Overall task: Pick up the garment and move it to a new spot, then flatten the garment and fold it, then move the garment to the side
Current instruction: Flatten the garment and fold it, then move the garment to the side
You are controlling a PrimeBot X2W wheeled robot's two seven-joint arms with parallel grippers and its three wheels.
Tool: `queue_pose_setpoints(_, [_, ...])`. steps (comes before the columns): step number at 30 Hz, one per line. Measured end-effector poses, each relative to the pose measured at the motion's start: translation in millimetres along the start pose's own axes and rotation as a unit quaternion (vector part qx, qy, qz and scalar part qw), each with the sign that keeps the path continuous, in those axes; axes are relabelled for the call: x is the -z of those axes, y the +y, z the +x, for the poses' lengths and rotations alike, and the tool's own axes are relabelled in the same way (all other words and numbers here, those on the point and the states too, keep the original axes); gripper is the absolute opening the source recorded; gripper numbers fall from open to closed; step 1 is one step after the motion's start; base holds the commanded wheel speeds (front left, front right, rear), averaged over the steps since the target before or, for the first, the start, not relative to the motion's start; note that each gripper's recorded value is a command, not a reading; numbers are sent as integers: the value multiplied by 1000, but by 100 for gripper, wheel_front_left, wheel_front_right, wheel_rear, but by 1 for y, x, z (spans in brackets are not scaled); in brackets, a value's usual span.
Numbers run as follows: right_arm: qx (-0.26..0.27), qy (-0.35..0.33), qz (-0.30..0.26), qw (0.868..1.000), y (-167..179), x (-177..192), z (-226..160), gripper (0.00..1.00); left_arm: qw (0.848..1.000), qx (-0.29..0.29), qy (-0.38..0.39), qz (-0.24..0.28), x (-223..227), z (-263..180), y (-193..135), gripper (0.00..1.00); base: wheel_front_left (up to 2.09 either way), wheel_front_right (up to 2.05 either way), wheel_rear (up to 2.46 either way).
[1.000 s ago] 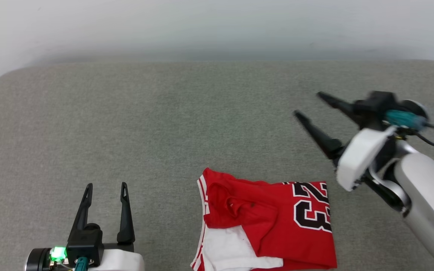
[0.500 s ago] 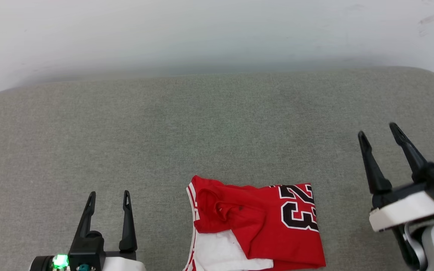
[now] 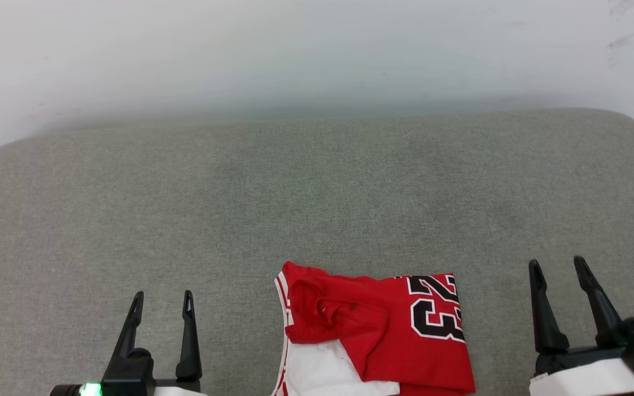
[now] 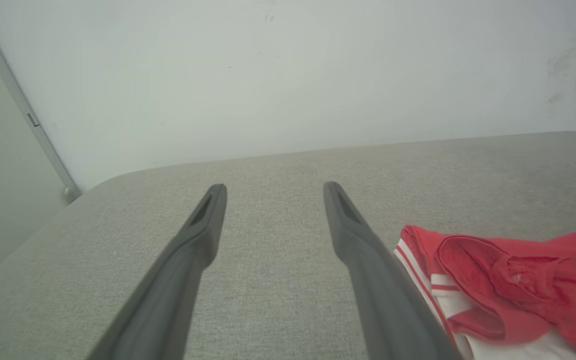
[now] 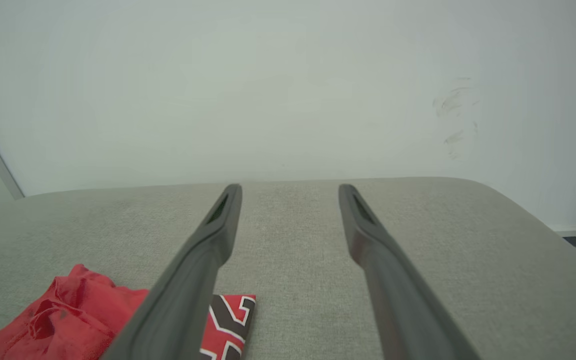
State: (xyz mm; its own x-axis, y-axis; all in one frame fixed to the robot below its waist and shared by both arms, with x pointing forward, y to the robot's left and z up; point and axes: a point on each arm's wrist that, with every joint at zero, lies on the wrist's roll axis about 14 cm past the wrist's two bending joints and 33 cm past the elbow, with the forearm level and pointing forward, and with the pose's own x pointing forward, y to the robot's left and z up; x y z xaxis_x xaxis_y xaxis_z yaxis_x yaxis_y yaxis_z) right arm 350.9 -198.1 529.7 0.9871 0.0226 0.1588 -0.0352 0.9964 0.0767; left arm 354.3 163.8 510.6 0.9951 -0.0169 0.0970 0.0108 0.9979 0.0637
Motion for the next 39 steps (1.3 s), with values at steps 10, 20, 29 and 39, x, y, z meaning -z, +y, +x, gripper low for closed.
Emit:
queue_pose_setpoints(10, [6,22,17,1000,4,13,-17,100,1000,-12,2,1,0,-7,7,100,0,0,0])
queue_pose_setpoints(20, [-16,-66,-1,998,12,-39,19,100,1000,-17,4,-2,1,-10,10,100,0,0,0])
queue_pose_setpoints(29, [-112,-139,-97,979,35,-106,78,100,1000,-16,14,-4,8,-4,10,100,0,0,0])
queue_pose_setpoints(39, [-149,248,-65,955,15,1,92,100,1000,-19,22,-6,15,6,11,100,0,0,0])
